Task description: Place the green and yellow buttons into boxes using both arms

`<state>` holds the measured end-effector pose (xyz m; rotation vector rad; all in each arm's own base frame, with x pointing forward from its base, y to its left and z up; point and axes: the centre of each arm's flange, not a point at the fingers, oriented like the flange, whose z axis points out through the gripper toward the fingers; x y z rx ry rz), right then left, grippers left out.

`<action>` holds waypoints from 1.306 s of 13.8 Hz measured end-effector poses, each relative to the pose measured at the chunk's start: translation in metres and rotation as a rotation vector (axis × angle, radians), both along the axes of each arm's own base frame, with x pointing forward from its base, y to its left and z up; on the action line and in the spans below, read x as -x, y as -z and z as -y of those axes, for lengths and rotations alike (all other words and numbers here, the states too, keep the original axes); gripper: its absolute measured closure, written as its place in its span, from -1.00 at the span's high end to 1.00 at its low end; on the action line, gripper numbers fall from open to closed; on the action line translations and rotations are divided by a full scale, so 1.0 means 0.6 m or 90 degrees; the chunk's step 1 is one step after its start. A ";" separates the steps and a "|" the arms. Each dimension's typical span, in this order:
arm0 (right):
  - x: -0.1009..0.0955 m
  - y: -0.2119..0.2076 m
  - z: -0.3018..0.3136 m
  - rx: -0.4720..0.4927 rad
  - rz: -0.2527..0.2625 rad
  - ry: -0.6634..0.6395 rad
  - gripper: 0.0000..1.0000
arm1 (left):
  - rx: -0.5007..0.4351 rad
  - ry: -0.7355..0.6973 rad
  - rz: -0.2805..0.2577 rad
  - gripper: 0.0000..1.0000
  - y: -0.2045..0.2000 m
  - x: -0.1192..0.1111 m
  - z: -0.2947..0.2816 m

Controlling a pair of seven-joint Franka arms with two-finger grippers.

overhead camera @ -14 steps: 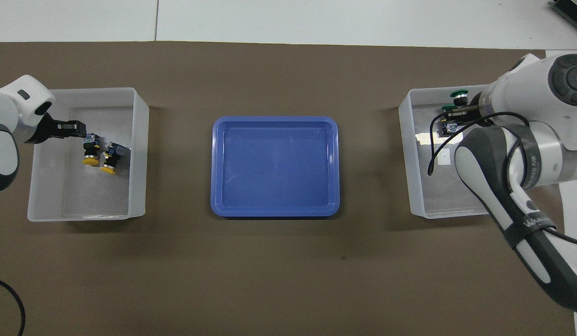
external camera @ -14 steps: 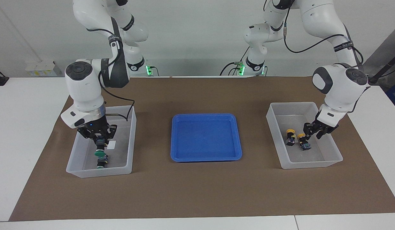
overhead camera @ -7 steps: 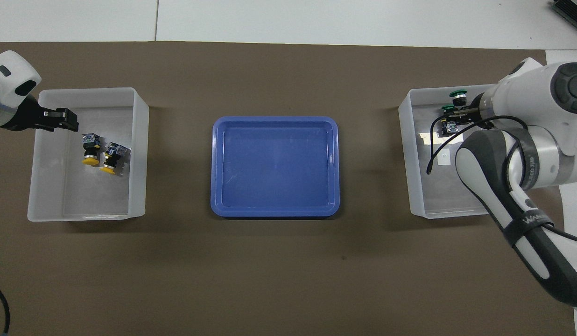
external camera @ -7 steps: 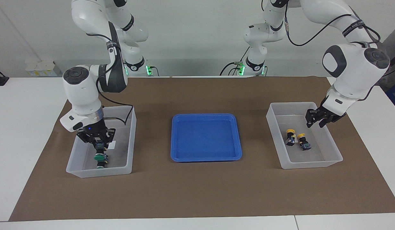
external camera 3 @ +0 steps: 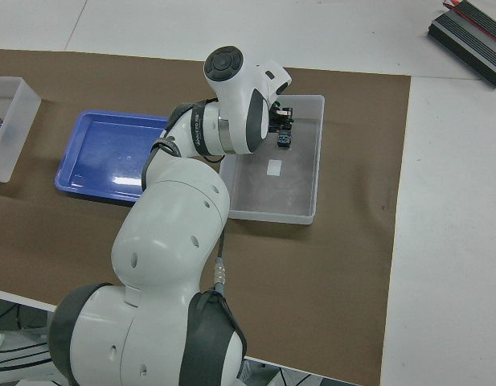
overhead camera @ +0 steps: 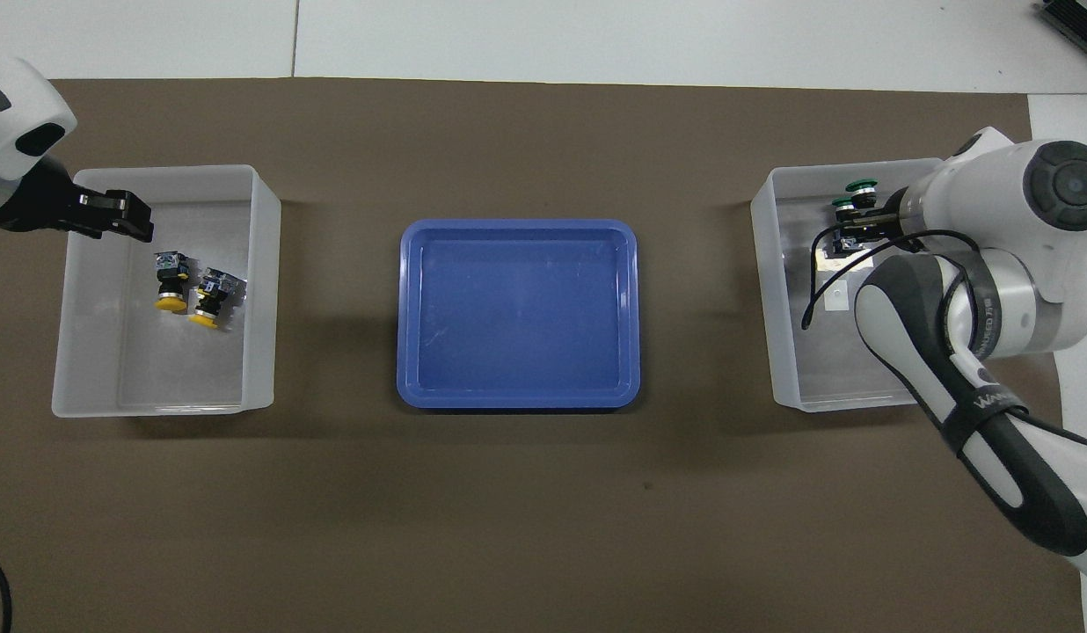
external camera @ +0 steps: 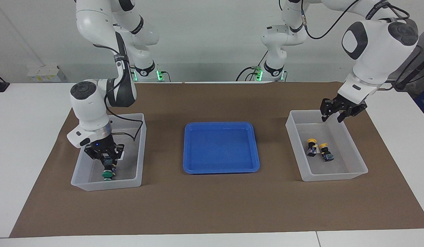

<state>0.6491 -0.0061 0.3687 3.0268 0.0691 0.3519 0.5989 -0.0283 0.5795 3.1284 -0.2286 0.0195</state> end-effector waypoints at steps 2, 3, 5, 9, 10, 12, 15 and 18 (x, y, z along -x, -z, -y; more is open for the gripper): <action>-0.002 0.016 -0.021 -0.004 0.004 -0.014 -0.19 | -0.001 0.000 0.001 0.41 -0.032 0.023 -0.001; -0.003 0.028 -0.031 -0.007 0.012 -0.021 -0.19 | -0.002 0.000 -0.001 0.65 -0.038 0.030 -0.001; -0.003 0.061 -0.034 -0.012 0.009 -0.025 -0.19 | -0.002 0.000 -0.010 0.99 -0.033 0.038 -0.002; -0.005 0.112 -0.017 -0.016 -0.006 -0.016 -0.19 | -0.003 -0.004 -0.021 1.00 -0.019 0.040 -0.008; -0.005 0.114 -0.017 -0.016 -0.007 -0.015 -0.05 | -0.003 -0.006 -0.021 1.00 -0.019 0.040 -0.010; -0.008 0.104 -0.019 -0.016 0.000 -0.017 0.34 | -0.003 -0.007 -0.021 1.00 -0.019 0.040 -0.012; -0.010 0.071 -0.016 -0.014 0.018 -0.015 0.99 | -0.003 -0.010 -0.020 1.00 -0.019 0.040 -0.016; -0.003 0.017 -0.017 -0.010 0.022 -0.002 1.00 | -0.003 -0.009 -0.020 1.00 -0.020 0.040 -0.013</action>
